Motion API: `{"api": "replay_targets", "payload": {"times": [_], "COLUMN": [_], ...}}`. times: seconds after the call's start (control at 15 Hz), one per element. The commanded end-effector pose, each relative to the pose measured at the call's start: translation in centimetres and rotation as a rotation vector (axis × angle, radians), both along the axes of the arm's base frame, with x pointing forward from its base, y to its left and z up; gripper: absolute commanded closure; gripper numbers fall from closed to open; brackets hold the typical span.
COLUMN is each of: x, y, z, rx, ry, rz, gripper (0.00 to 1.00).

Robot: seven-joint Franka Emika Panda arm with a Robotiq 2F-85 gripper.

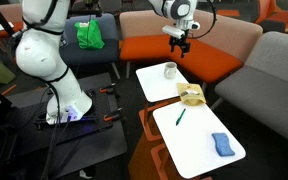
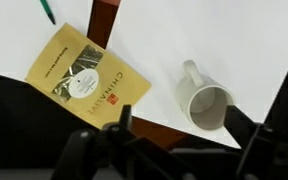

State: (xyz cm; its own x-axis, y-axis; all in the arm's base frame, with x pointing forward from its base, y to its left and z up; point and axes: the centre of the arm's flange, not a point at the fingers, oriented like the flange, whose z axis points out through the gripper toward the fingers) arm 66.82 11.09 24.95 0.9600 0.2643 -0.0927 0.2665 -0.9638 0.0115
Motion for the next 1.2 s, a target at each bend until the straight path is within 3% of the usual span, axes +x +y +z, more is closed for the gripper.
{"api": "replay_targets", "payload": {"times": [0.0,0.2,0.4,0.6,0.67,1.13], "x": [3.1,3.1,3.6,4.8,2.7,3.4], "y": [1.1,2.3,3.7,5.2,4.5,5.0], "z": [-1.9,-4.8,-7.3,-8.6,-8.7,-8.7], "rx": [0.033,0.05,0.072,0.09,0.071,0.075], "ry": [0.093,0.168,0.192,0.182,0.152,0.152], "rz": [0.042,0.104,0.134,0.152,0.135,0.138], "gripper": [0.0,0.0,0.0,0.0,0.0,0.0]}}
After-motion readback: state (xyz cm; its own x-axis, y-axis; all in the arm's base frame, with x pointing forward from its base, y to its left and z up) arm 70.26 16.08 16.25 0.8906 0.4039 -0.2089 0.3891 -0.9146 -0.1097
